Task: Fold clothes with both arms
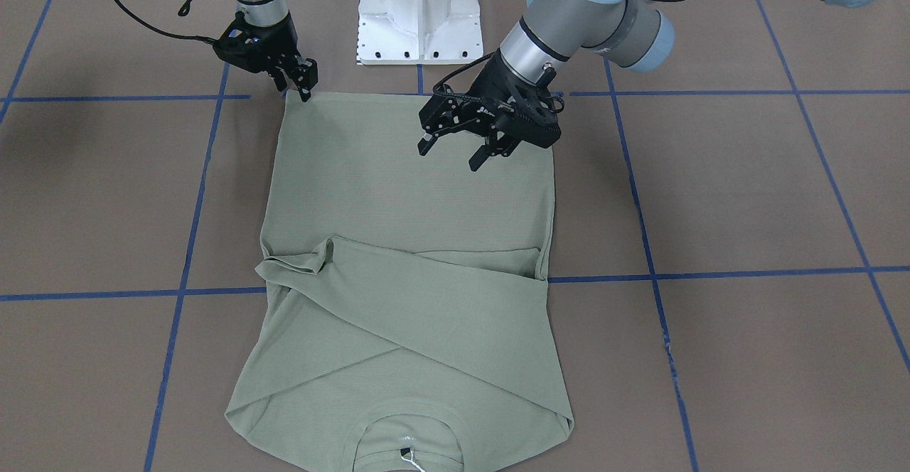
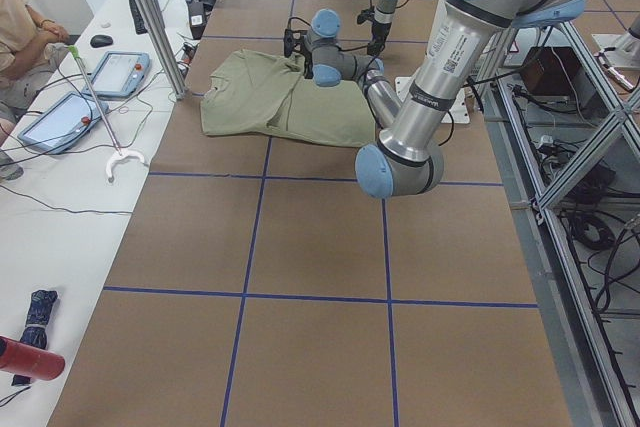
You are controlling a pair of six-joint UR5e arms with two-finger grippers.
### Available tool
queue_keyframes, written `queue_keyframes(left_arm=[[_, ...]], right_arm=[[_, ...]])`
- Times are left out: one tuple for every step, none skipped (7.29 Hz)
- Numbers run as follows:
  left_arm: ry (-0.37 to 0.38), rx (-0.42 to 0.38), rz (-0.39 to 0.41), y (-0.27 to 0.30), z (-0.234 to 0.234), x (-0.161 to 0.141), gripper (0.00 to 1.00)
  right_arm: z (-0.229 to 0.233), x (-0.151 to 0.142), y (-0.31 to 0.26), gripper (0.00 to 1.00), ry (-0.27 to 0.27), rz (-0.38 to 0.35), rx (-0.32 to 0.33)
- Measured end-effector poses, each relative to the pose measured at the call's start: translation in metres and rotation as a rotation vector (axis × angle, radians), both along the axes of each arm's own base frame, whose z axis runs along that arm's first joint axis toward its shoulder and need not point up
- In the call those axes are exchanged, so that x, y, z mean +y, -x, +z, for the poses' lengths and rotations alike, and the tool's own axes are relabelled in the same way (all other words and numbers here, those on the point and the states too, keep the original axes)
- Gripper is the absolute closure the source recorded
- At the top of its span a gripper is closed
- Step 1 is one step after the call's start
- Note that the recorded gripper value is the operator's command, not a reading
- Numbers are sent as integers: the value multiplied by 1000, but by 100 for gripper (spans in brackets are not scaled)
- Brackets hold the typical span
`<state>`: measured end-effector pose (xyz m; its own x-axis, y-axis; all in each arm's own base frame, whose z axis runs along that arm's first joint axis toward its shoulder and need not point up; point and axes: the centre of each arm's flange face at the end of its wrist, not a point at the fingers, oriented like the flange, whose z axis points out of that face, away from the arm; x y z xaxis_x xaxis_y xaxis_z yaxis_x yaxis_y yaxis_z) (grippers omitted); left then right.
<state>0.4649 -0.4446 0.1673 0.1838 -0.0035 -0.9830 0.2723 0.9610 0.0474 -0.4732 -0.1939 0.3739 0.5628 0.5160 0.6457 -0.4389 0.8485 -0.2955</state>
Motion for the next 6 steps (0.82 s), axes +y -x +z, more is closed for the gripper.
queue_keyframes(left_arm=[[2, 0, 0, 0, 0, 0, 4], [5, 1, 0, 0, 0, 0, 4], [9, 1, 0, -1, 1, 0, 4], [15, 2, -1, -1, 1, 1, 4], [24, 6, -2, 0, 1, 1, 4], [31, 9, -4, 2, 2, 2, 4]], right_arm=[[1, 0, 0, 100, 3, 3, 1], [2, 0, -1, 100, 6, 6, 4], [7, 0, -5, 100, 6, 9, 12], [14, 0, -11, 100, 3, 12, 25], [16, 0, -15, 100, -1, 13, 30], [12, 0, -18, 100, -4, 16, 22]])
